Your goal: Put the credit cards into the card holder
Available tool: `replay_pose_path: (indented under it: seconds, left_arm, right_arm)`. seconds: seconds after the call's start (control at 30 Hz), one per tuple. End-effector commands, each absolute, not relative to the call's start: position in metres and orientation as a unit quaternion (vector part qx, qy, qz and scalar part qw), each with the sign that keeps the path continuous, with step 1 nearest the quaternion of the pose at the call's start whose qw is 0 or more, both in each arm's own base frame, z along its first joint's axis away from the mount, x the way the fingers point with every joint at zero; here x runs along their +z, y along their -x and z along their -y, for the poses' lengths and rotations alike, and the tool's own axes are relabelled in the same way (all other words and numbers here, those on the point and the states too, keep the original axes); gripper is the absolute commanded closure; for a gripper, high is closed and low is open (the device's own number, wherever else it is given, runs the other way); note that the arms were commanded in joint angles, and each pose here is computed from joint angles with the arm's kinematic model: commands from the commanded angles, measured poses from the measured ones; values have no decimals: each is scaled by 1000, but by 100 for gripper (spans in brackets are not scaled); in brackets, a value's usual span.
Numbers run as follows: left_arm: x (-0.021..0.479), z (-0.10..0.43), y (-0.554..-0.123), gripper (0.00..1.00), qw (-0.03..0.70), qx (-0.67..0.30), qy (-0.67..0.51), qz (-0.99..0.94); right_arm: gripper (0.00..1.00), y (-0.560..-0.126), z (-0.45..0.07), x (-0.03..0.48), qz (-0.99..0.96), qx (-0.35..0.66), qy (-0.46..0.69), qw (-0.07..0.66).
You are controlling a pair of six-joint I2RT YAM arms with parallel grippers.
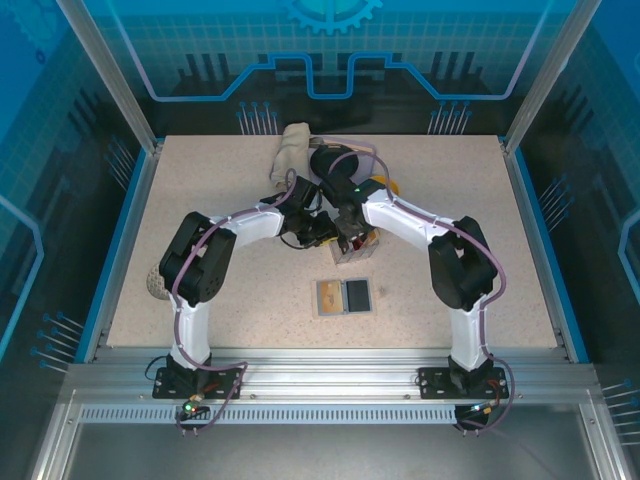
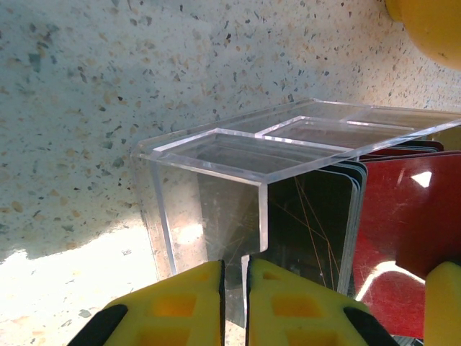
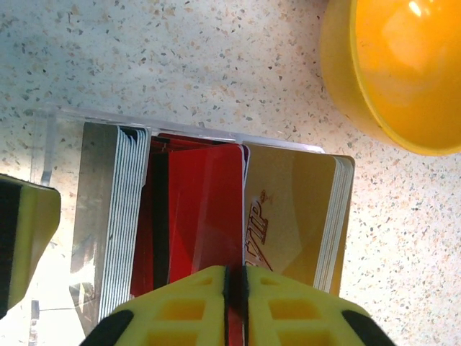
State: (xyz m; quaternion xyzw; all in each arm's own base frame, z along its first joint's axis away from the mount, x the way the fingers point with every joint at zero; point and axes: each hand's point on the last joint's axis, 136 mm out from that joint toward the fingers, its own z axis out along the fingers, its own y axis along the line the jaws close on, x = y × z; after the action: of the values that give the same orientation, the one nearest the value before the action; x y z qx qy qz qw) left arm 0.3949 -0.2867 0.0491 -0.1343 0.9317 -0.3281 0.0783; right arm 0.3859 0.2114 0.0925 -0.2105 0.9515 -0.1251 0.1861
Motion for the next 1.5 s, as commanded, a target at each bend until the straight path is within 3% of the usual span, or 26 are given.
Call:
replay_pose_path:
  seconds: [0.0, 0.43, 0.63, 0.8, 0.97, 1.17, 1.47]
  left_arm:
    - [33, 274, -372, 85, 39, -299, 140, -943]
    - [44, 276, -373, 83, 50, -309, 131, -941]
    - [76, 281, -382, 73, 85, -338, 118, -930]
    - [110, 282, -385, 53, 122, -368, 114, -915]
    - [149, 285, -380, 40, 156, -425, 112, -885]
    - [191, 296, -376, 32, 157, -543, 109, -818]
    - [233, 320, -378, 29, 135, -642, 63, -752]
  right_arm:
    - [92, -382, -208, 112, -953, -117, 200, 196]
    - [100, -360, -224, 142, -969, 67, 141, 193]
    - [100, -354, -223, 163, -959, 179, 85, 205]
    - [100, -351, -219, 175, -943, 252, 46, 210]
    - [100, -350, -213, 189, -922, 320, 2, 218]
    - [100, -351, -208, 212, -891, 392, -30, 227]
    - [100, -351, -212, 230, -851, 478, -50, 212]
